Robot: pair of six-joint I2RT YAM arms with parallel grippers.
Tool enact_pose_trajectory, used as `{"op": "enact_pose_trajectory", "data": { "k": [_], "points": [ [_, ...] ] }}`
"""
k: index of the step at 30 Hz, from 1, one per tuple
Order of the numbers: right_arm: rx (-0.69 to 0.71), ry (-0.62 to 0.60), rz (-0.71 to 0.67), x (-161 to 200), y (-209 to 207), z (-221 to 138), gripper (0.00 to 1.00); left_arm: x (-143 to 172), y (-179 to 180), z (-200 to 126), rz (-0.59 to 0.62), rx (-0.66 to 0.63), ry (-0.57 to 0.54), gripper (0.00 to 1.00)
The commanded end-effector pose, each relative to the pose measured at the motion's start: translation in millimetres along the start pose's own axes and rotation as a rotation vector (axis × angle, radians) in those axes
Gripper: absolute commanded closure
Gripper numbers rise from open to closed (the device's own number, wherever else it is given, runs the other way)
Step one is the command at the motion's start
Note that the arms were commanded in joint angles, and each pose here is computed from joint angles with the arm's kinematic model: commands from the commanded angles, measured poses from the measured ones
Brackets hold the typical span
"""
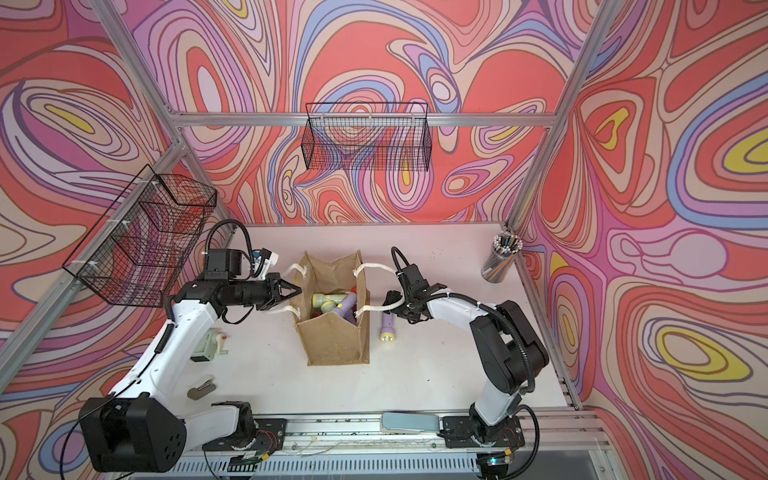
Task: Put the flashlights into the tote bags
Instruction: Pick up the flashlight from the center of the board.
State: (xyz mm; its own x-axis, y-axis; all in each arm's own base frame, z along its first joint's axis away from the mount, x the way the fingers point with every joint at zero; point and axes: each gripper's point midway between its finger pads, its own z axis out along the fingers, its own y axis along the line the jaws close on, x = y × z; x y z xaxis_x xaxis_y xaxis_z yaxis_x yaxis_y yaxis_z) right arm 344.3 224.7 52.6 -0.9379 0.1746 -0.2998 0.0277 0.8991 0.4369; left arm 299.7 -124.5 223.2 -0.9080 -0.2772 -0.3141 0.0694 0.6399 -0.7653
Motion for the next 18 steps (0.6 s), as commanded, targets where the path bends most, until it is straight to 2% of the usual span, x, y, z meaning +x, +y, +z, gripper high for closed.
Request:
{"op": "enact_pose_trajectory", "data": {
  "k": [1, 6, 13, 17, 18],
  "points": [
    [0.096, 0.032, -0.067, 4, 0, 8, 0.29, -5, 0, -2, 0.028, -0.017, -0.010, 0.97],
    [0.260, 0.077, -0.124, 12, -11, 20, 0.32, -4, 0, -2, 0.027, -0.017, -0.008, 0.97],
    [0.365, 0.101, -0.166, 17, -19, 24, 0.37, -3, 0, -2, 0.035, -0.022, -0.007, 0.97],
    [0.399, 0.112, -0.168, 19, -25, 28, 0.48, -3, 0, -2, 0.035, -0.020, -0.005, 0.97],
    [0.402, 0.114, -0.166, 19, -26, 30, 0.54, -2, 0, -3, 0.036, -0.019, -0.005, 0.97]
  ]
}}
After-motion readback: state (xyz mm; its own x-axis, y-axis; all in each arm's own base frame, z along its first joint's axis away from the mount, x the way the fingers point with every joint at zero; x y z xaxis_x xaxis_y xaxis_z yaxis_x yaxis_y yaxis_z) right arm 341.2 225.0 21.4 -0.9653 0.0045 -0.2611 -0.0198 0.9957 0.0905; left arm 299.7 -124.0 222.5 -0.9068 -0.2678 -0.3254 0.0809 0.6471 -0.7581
